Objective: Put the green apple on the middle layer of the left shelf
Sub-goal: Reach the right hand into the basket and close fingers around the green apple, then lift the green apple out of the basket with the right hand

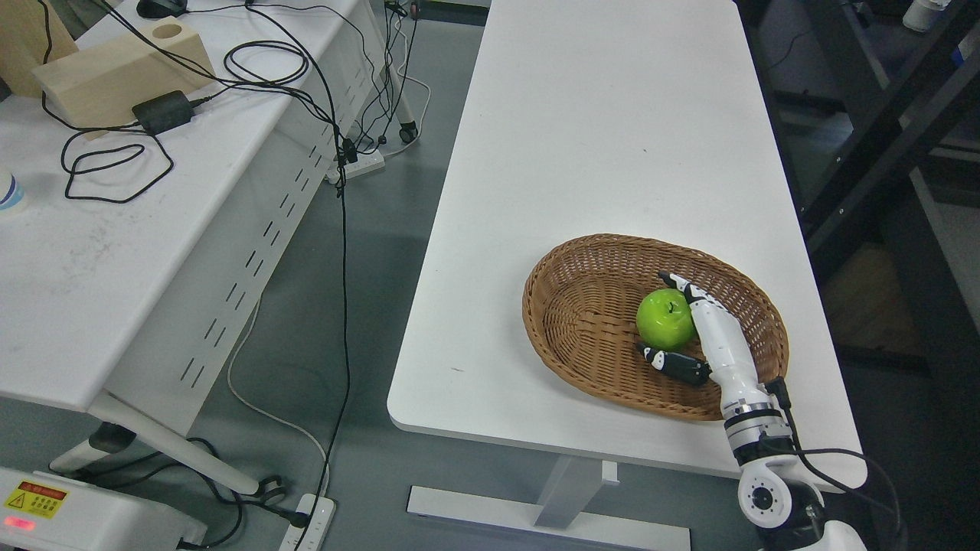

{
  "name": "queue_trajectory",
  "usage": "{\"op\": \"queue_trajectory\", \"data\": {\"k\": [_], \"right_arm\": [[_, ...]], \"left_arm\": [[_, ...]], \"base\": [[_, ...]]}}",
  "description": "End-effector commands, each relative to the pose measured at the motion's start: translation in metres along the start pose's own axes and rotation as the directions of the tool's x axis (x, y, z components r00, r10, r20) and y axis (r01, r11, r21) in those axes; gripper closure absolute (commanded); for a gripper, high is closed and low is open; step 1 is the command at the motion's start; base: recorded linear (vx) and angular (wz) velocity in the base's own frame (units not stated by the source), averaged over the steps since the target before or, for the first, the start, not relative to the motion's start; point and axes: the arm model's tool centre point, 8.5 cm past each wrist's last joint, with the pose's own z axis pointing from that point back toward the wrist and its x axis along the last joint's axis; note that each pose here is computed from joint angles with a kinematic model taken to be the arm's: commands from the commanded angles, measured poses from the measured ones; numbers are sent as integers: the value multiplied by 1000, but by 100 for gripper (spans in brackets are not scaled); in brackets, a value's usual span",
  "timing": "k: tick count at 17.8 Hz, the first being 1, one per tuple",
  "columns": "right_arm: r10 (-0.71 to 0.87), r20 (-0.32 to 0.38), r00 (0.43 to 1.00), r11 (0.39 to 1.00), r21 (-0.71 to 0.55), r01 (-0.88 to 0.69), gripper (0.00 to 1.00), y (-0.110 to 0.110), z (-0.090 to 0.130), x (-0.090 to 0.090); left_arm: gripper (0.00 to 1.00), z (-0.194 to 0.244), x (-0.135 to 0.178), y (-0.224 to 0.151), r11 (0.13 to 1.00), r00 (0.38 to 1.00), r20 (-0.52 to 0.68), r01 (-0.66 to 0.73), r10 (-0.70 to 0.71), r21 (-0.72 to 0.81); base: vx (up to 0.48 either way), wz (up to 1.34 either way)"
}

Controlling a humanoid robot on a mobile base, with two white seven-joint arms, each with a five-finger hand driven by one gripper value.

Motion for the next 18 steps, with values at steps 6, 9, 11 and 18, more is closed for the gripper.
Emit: {"op": "queue_trajectory", "data": {"k": [6,9,11,18], "right_arm": [[-26,38,999,1000,-17,26,95,4,1,7],[-31,31,999,997,-75,33,100,-14,4,0],[-42,48,998,991,-128,48,100,-33,9,-4],[-211,26,977,939,-270,210,100,-64,15,-20]], "left_arm": [[0,2,0,11,1000,1000,1,1,-1,17],[0,2,0,11,1000,1000,1,1,-1,18],[0,2,0,11,1000,1000,1,1,-1,18],[0,2,0,11,1000,1000,1,1,-1,17]], "base": [[0,0],[0,0],[0,0],[0,0]]}}
